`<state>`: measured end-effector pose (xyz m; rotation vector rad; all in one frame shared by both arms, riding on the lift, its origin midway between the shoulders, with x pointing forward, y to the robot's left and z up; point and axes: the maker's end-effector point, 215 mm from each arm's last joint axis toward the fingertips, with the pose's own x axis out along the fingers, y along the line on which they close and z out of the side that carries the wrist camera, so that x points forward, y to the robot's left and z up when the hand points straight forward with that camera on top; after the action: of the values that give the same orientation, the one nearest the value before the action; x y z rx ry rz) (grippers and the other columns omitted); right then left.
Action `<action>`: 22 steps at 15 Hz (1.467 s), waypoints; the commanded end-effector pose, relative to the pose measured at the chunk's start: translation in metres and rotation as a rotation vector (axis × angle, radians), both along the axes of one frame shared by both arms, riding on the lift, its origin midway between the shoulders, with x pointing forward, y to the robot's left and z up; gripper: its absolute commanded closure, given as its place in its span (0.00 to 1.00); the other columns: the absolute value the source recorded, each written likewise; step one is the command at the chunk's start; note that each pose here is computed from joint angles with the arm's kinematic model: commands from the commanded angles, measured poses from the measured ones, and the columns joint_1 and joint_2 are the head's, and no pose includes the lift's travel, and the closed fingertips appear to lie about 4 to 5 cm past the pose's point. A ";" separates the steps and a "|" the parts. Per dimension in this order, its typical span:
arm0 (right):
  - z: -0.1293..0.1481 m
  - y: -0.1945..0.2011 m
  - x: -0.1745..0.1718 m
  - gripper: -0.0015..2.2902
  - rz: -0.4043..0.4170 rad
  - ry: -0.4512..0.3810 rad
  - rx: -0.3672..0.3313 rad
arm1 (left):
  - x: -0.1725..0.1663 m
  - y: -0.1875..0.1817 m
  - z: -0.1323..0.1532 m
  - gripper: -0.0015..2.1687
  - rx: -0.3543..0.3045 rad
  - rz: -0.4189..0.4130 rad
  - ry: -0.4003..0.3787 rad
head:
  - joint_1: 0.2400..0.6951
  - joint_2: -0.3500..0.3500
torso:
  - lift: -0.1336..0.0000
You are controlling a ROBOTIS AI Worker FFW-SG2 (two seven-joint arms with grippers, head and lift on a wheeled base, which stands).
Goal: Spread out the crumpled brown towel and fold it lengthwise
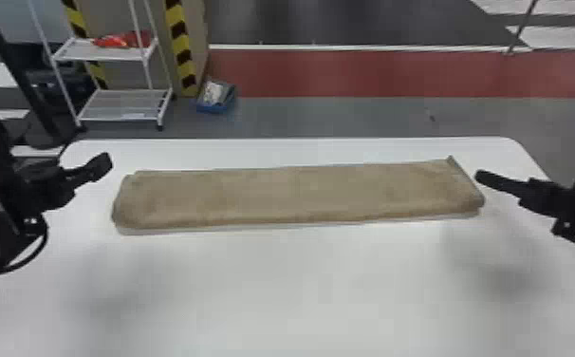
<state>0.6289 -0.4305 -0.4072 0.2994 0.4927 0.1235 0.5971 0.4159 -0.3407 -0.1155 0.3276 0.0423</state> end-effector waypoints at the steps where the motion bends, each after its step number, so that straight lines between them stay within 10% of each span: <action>1: 0.003 -0.002 0.001 0.06 0.013 0.002 -0.040 | 0.002 -0.011 -0.013 0.03 -0.004 -0.033 0.071 | 1.00 0.48 | 0.04; 12: 0.004 -0.011 0.004 0.06 0.082 0.058 -0.221 | 0.021 -0.049 -0.044 0.04 0.045 -0.098 0.174 | 1.00 0.42 | 0.04; 22: -0.001 -0.024 0.016 0.06 0.073 0.069 -0.244 | 0.041 -0.041 -0.064 0.04 0.064 -0.082 0.230 | 1.00 0.40 | 0.04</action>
<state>0.6418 -0.4524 -0.4090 0.0428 0.5829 0.1262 0.6345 0.3716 -0.4059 -0.0334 0.5634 -0.0217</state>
